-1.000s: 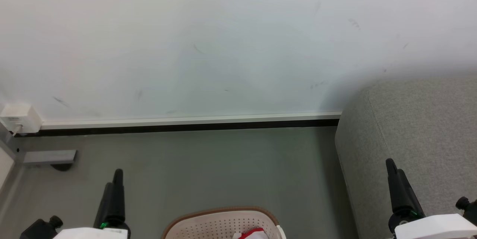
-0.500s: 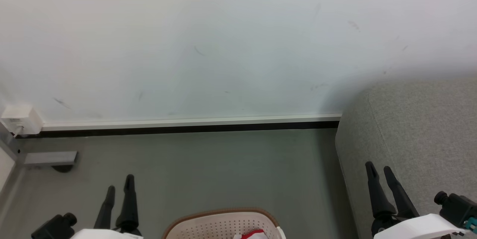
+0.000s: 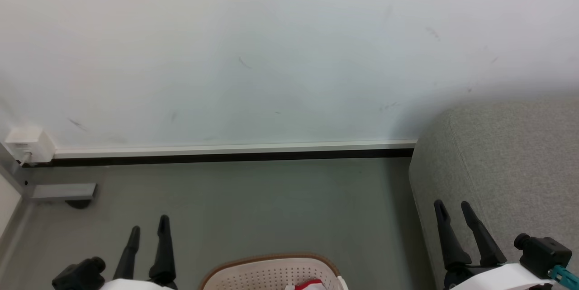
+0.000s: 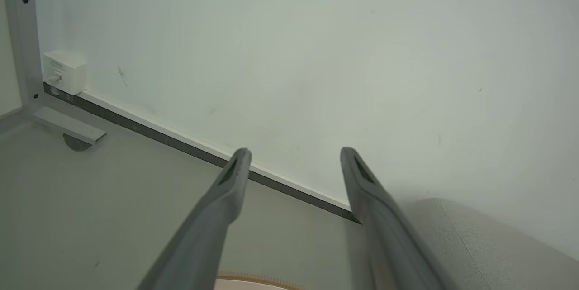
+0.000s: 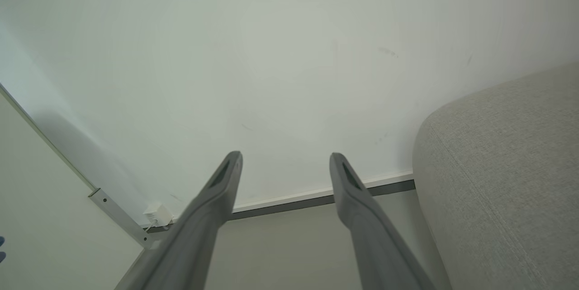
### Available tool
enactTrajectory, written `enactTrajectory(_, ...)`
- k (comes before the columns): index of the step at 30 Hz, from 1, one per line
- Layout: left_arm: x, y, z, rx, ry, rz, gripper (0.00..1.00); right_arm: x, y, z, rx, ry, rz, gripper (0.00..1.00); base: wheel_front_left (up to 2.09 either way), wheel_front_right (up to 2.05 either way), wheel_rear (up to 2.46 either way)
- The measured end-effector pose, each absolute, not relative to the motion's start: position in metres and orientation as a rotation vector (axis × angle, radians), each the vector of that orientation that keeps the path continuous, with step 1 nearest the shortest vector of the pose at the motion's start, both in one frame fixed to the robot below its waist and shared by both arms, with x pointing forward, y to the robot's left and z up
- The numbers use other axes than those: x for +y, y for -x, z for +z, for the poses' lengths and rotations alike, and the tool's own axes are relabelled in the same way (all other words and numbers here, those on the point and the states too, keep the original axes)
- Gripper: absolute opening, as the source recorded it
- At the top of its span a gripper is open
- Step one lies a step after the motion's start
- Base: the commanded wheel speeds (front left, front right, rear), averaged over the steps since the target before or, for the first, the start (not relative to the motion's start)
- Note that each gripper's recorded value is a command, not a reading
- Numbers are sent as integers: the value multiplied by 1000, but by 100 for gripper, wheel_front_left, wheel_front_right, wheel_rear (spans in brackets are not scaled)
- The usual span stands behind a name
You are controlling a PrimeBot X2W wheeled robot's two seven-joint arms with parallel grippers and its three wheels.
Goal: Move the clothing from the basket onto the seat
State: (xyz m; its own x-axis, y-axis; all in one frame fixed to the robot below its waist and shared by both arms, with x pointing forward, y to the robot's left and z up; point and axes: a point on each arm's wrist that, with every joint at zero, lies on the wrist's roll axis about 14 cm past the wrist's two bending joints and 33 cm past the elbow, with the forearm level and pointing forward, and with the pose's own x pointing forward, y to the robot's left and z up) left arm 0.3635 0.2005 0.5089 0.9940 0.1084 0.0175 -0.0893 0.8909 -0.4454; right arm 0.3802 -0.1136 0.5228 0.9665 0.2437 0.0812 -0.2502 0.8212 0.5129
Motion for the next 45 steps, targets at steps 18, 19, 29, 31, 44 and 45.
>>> enactTrajectory(18,199,-361,517,-85,287,95,100,-104,-377,526,-55,-395,299,100,0,0,0)
enactTrajectory(19,199,-361,517,-85,280,94,100,-103,-377,527,-56,-386,303,100,0,0,0)
enactTrajectory(29,196,-358,518,-95,201,80,100,-96,-376,532,-85,-317,331,100,0,0,0)
enactTrajectory(31,195,-358,519,-100,186,77,100,-95,-376,533,-91,-306,335,100,0,0,0)
enactTrajectory(44,191,-355,525,-131,90,61,100,-89,-373,536,-122,-226,364,100,0,0,0)
enactTrajectory(45,191,-355,525,-134,83,62,100,-89,-373,537,-124,-221,365,100,0,0,0)
